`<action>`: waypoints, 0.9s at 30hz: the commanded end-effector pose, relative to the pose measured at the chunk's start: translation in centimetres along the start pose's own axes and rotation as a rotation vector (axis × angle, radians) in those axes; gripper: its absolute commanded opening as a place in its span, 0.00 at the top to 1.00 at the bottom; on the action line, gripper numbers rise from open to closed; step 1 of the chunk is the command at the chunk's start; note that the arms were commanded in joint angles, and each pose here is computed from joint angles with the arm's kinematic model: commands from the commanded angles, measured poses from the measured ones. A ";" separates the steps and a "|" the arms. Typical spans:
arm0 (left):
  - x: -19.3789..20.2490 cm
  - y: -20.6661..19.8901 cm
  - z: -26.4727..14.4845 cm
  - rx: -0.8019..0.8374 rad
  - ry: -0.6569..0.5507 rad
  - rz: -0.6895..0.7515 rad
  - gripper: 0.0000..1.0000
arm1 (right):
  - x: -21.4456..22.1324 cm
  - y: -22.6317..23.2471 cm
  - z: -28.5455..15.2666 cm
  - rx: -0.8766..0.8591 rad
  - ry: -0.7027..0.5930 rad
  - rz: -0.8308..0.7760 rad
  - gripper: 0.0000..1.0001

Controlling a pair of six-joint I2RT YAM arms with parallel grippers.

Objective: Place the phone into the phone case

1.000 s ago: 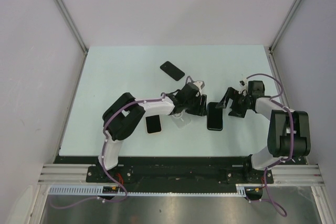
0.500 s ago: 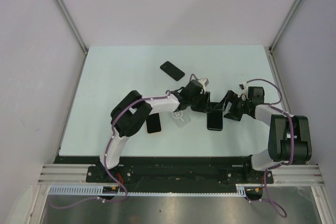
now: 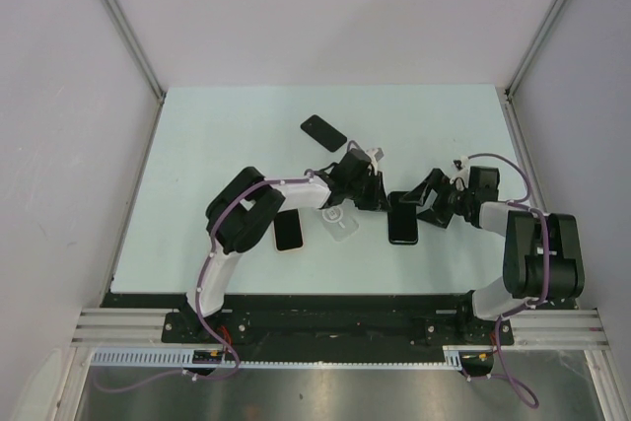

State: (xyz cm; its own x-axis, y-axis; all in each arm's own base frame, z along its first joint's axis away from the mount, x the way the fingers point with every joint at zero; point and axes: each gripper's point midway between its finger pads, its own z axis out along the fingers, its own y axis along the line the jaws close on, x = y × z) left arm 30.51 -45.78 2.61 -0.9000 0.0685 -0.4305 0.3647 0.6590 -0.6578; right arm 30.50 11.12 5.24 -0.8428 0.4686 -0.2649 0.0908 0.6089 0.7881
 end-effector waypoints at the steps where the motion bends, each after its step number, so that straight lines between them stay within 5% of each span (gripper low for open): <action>1: 4.2 2.1 -0.7 -0.041 0.128 -0.078 0.83 | -0.8 5.2 -0.3 -0.255 0.012 -0.035 0.04; 10: 4.2 2.5 -0.9 -0.038 0.133 -0.081 0.83 | -0.4 6.4 -0.6 -0.345 0.048 -0.036 0.06; 19: 4.3 2.9 -0.9 -0.042 0.139 -0.090 0.82 | 0.4 4.4 -0.1 -0.259 0.060 -0.005 0.15; 27: 4.3 3.0 -0.8 -0.034 0.130 -0.087 0.81 | 0.7 3.5 0.1 -0.215 0.064 0.002 0.45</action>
State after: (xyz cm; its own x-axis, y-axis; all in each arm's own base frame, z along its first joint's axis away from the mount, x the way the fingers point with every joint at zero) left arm 30.22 -43.86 2.46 -0.9318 0.0543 -0.3590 0.3068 0.6466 -0.6984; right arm 31.23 12.67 7.49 -0.8445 0.4662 -0.2637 -0.0090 0.4799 0.8773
